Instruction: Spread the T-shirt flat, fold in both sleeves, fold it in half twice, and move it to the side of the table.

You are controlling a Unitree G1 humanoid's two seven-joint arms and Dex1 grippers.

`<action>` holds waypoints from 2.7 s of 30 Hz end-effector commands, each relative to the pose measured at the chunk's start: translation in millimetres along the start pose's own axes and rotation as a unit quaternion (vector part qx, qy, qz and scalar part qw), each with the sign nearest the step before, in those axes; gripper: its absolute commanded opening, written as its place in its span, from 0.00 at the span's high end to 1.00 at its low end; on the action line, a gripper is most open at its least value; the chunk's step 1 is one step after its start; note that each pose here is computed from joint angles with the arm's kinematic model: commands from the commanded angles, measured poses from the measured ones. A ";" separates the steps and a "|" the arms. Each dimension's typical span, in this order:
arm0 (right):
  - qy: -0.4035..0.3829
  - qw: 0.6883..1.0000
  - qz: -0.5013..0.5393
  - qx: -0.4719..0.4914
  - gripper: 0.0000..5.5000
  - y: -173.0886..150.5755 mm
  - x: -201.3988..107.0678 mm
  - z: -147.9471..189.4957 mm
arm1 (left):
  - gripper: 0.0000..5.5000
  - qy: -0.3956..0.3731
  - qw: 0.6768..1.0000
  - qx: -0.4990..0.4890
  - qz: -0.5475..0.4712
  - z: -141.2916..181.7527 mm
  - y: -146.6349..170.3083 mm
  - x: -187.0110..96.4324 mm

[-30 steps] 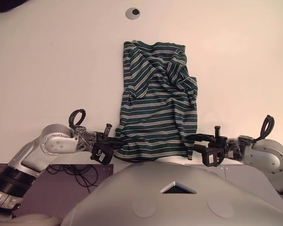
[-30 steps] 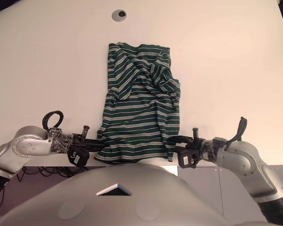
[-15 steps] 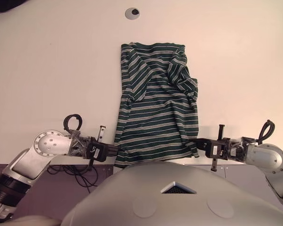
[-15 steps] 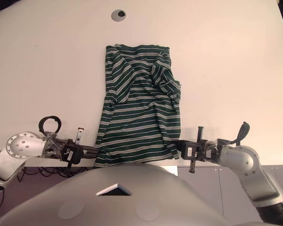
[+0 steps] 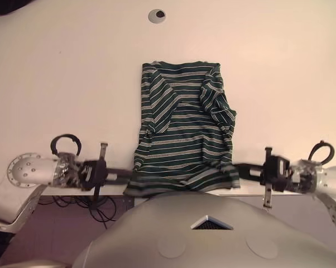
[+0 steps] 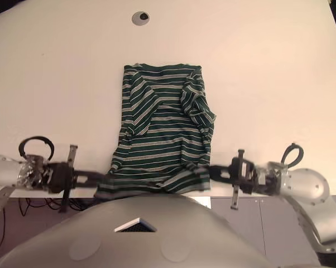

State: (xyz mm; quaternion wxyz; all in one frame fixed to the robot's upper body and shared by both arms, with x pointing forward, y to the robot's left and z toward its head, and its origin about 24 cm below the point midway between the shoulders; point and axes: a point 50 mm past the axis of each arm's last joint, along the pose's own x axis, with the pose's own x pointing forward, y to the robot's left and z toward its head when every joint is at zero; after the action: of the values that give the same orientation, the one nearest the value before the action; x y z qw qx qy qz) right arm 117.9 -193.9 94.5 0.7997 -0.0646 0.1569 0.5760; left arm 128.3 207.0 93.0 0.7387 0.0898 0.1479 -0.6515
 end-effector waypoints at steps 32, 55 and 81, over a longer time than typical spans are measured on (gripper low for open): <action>-0.093 0.866 -0.309 0.383 0.75 -222.4 73.5 -30.1 | 0.82 -0.046 0.871 -0.241 0.426 -30.8 222.2 61.6; 0.122 0.962 -0.218 -0.112 0.99 -169.5 102.8 -51.5 | 1.00 0.085 0.977 0.070 0.183 -38.5 138.1 116.0; 0.040 0.993 -0.080 -0.079 0.99 -49.7 54.4 -20.8 | 1.00 0.037 0.969 0.150 0.194 -28.5 134.1 54.9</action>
State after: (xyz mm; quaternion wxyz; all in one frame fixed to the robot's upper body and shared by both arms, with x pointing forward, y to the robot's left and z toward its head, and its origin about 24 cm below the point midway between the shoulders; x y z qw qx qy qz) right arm 168.1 -167.3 36.2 0.8048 -0.1907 0.1734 0.5346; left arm 263.8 185.1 31.4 0.8233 0.2505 0.0850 -0.5021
